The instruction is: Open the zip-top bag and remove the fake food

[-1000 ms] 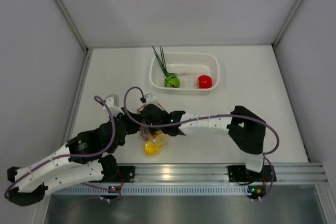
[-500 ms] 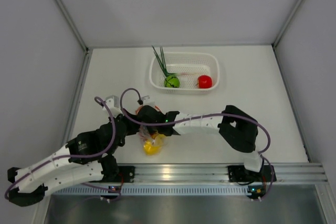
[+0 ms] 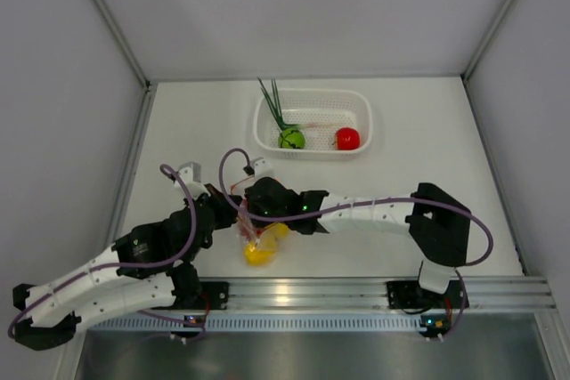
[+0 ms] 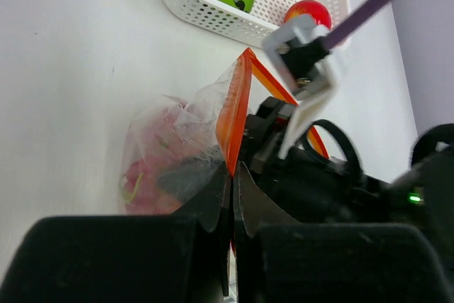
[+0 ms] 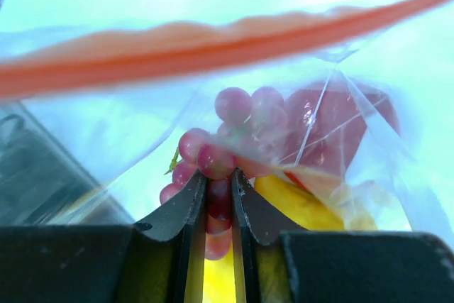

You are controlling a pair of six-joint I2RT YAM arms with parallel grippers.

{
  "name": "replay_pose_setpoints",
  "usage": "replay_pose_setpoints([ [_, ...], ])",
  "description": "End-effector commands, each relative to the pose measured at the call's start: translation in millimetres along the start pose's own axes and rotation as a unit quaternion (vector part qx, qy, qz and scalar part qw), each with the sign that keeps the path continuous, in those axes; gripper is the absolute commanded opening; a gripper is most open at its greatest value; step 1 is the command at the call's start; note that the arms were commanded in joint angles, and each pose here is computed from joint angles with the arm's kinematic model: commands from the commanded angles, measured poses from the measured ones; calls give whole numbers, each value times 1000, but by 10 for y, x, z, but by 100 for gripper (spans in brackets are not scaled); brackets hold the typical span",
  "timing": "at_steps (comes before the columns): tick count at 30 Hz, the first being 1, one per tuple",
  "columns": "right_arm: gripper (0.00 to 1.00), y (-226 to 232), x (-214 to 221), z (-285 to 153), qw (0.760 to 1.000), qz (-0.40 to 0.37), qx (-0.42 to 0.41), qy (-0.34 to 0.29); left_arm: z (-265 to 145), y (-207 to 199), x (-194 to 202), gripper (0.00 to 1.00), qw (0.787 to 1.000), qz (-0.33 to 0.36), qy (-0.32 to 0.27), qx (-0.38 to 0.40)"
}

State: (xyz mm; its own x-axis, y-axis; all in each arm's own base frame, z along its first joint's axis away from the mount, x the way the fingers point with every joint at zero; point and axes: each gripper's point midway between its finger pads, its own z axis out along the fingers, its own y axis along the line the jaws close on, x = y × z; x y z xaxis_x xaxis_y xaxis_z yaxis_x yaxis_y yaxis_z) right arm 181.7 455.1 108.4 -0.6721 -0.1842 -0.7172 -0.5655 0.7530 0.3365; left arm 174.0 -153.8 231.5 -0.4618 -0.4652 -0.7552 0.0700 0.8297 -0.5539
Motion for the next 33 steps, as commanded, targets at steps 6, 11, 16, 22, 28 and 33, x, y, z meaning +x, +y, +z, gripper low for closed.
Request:
replay_pose_setpoints([
  [6,0,264,-585,-612,994,-21,-53,-96,10,-39,-87,0,1000,-4,-17,-2],
  [11,0,271,-782,-899,990,-28,-61,-125,-3,-50,-96,0,1000,-4,-17,3],
  [16,0,276,-916,-1135,987,-31,-70,-142,-5,-42,-83,0,1000,-8,-15,3],
  [22,0,278,-1100,-1424,982,-42,-77,-170,-1,-37,-71,0,1000,-7,-14,3],
  [28,0,438,-1280,-1727,973,-53,-129,-186,8,-37,-63,0,1000,-8,-13,1],
  [33,0,453,-1559,-1987,964,-39,-158,-212,15,-22,-51,0,1000,-9,-13,-2],
])
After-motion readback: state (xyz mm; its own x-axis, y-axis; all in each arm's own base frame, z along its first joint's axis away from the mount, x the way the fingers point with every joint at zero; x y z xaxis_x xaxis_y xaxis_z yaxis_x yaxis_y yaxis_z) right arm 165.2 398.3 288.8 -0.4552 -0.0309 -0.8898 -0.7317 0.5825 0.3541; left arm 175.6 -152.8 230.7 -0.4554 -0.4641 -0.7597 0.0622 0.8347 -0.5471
